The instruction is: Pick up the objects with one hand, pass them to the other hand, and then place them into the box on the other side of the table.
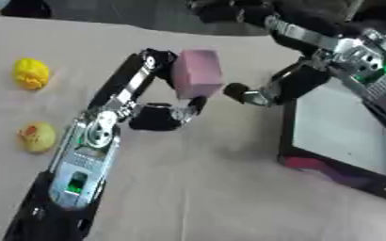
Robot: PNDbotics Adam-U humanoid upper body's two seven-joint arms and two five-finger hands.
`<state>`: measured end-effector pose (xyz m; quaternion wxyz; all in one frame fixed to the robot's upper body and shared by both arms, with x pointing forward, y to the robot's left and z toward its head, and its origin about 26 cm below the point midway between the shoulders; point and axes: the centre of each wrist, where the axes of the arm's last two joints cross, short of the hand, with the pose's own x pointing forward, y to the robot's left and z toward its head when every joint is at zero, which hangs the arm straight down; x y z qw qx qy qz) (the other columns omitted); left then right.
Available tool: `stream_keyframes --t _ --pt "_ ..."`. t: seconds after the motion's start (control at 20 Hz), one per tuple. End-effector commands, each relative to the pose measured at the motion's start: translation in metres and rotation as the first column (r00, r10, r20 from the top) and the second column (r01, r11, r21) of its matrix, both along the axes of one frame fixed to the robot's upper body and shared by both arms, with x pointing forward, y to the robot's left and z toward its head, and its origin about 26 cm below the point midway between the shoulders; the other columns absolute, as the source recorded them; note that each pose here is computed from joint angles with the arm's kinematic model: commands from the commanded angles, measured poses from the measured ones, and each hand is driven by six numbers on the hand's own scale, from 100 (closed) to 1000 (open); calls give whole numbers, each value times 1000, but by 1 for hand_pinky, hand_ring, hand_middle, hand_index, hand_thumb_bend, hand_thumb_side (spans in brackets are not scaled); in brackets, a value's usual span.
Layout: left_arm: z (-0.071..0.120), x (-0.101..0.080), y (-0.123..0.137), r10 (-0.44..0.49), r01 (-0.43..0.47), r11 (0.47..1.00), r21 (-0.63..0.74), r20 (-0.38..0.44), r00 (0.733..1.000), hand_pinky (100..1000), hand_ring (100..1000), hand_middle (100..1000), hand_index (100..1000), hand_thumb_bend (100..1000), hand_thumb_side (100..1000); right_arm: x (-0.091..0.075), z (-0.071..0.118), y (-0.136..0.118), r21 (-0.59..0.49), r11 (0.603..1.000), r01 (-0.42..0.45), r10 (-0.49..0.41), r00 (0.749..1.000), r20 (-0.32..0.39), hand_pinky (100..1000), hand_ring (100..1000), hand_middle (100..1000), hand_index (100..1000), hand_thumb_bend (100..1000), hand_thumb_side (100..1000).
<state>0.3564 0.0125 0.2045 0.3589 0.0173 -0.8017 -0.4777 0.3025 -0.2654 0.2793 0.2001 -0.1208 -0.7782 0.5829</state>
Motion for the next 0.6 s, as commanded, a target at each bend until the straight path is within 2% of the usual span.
stream_keyframes --t 0.05,0.35,0.6 --pt "11 -5 -8 -28 28 1000 -5 43 999 727 547 399 481 100 203 -3 10 2 -12 1000 -4 4 1000 21 946 1000 966 963 257 279" --pt "12 -8 -13 -44 44 999 -10 63 997 726 547 400 481 100 210 -3 9 3 -30 999 33 -33 999 3 943 1000 957 967 268 300" --pt "12 -10 -14 -51 52 999 -9 76 996 727 548 400 481 100 199 -3 7 4 -65 996 59 -58 998 10 946 1000 952 977 263 366"
